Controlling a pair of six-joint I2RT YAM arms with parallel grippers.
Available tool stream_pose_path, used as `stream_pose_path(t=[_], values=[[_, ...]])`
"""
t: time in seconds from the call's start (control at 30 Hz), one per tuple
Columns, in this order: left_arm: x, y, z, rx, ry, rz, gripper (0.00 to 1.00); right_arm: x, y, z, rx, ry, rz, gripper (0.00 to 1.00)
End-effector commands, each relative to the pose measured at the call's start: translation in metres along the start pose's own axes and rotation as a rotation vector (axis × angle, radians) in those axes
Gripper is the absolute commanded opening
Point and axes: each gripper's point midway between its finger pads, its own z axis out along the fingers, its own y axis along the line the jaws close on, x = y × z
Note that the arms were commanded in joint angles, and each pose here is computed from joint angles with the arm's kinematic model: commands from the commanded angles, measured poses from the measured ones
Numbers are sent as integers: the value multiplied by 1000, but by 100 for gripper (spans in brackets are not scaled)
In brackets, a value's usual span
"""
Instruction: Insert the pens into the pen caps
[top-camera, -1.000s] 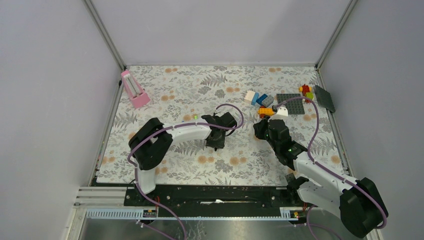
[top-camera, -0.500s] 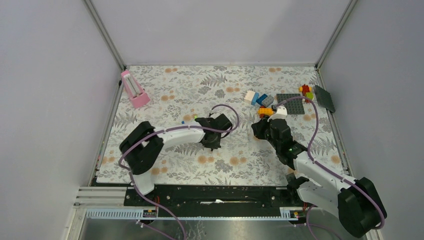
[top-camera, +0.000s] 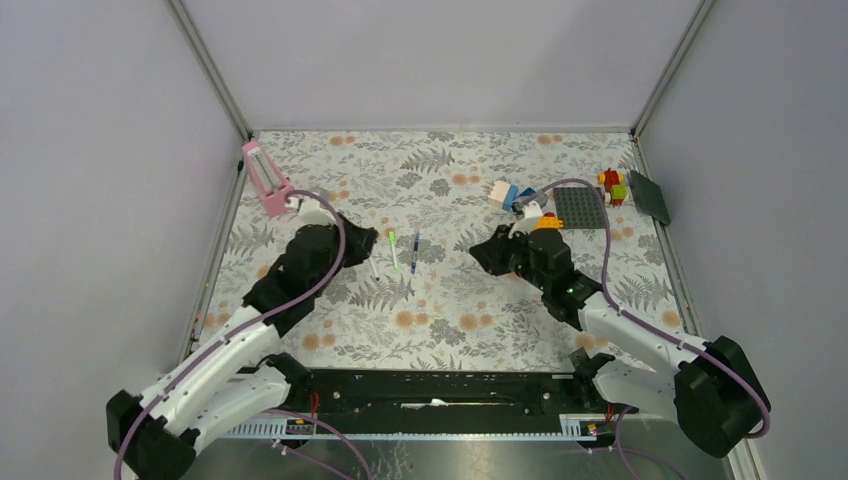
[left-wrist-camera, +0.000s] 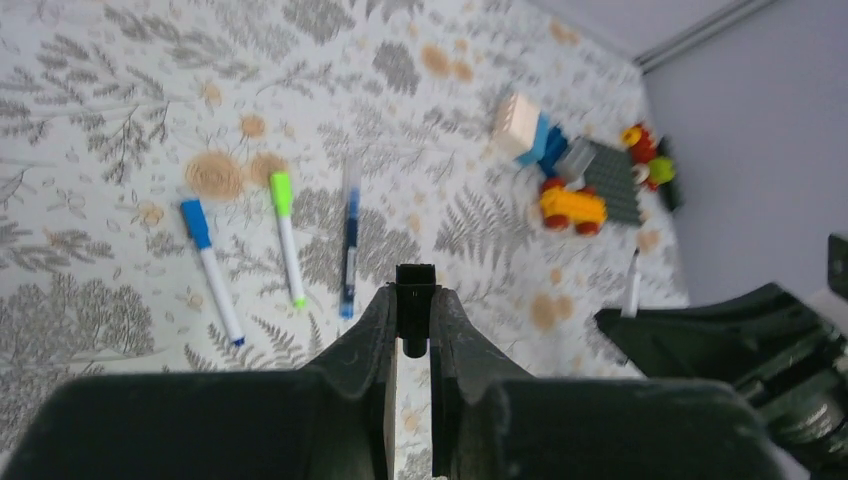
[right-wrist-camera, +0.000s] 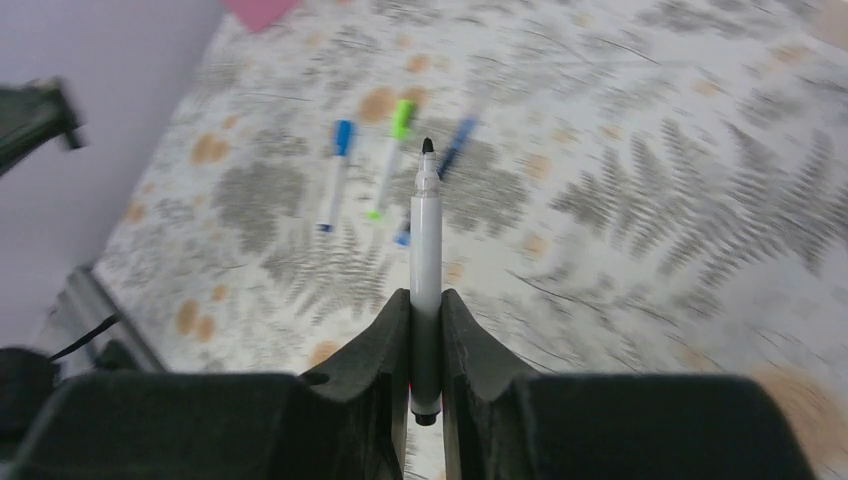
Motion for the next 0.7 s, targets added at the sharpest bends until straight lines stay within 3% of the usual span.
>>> stream_pose_path(t=[0.0,0.2,0.3,0.67], values=[[-46,-24,-14,172,-121,-84,0,-52,100,-4,-284,-135,-114,0],[-92,-49,-43,413,-178,-144,0,-63,202,-12,-562,-117,-189,0],[-98,-61,-54,543,-169,-197,0,-62,230,-9,-616,-84,-221,0],[-110,-85,-84,719,-206,-218,0,-51,259,11,-626,-17,-228,0]])
